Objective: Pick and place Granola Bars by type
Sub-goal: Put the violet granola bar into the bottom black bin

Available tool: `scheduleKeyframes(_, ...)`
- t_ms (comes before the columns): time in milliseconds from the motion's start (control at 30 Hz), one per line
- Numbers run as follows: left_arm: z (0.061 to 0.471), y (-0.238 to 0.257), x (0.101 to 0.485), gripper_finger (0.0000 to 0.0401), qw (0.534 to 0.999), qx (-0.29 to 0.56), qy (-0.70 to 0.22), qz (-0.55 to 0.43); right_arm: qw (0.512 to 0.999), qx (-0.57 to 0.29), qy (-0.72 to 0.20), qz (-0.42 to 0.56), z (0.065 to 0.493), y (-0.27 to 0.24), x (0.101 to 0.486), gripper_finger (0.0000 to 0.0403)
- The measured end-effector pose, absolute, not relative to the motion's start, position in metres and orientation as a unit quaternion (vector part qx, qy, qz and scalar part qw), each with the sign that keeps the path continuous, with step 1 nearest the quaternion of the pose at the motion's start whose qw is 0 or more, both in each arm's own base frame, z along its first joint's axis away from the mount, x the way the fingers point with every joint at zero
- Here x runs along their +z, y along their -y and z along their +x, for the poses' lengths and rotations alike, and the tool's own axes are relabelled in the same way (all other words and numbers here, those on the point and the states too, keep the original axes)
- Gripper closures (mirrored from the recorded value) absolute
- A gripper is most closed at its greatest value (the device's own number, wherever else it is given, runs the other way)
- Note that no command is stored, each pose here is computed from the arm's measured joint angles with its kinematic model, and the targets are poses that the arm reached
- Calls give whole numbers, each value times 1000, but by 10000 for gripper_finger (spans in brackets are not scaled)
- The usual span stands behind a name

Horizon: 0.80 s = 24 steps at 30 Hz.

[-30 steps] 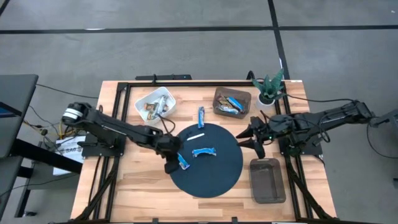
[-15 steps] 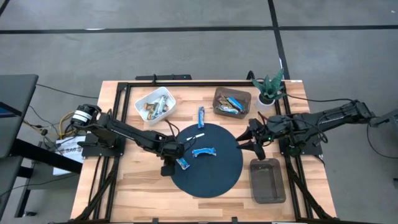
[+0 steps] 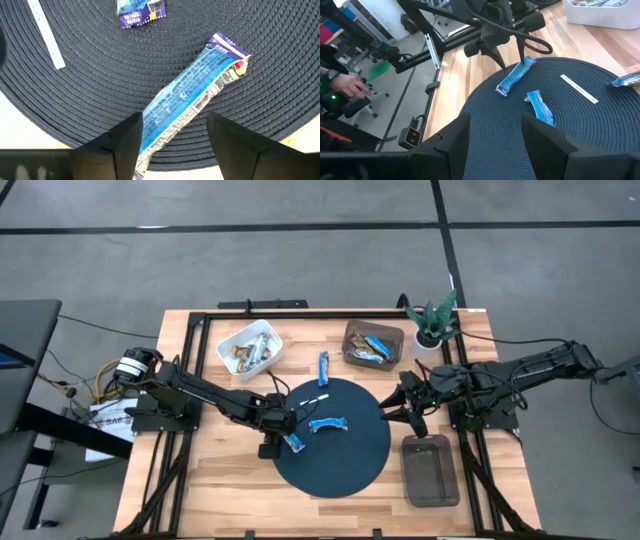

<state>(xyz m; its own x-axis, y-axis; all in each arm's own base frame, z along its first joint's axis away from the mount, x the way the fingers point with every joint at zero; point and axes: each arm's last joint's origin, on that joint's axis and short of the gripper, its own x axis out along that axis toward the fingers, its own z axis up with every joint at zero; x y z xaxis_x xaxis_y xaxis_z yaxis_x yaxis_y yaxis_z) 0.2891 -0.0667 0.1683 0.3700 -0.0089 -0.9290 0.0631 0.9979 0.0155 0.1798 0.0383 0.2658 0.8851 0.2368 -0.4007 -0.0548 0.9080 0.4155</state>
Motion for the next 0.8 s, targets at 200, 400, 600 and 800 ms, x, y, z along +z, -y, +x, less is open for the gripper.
scheduleKeyframes(200, 290, 67, 168, 171, 826, -49, -557, 70, 950, 77, -227, 200, 180, -38, 266, 237)
scheduleKeyframes(400, 294, 67, 156, 172, 817, -74, -566, 84, 950, 77, -227, 200, 180, -38, 266, 236)
scheduleKeyframes(600, 305, 69, 141, 172, 803, -69, -583, 99, 950, 78, -224, 201, 180, -38, 266, 241)
scheduleKeyframes(800, 314, 70, 150, 195, 815, -50, -567, 108, 949, 77, -224, 206, 180, -38, 266, 239)
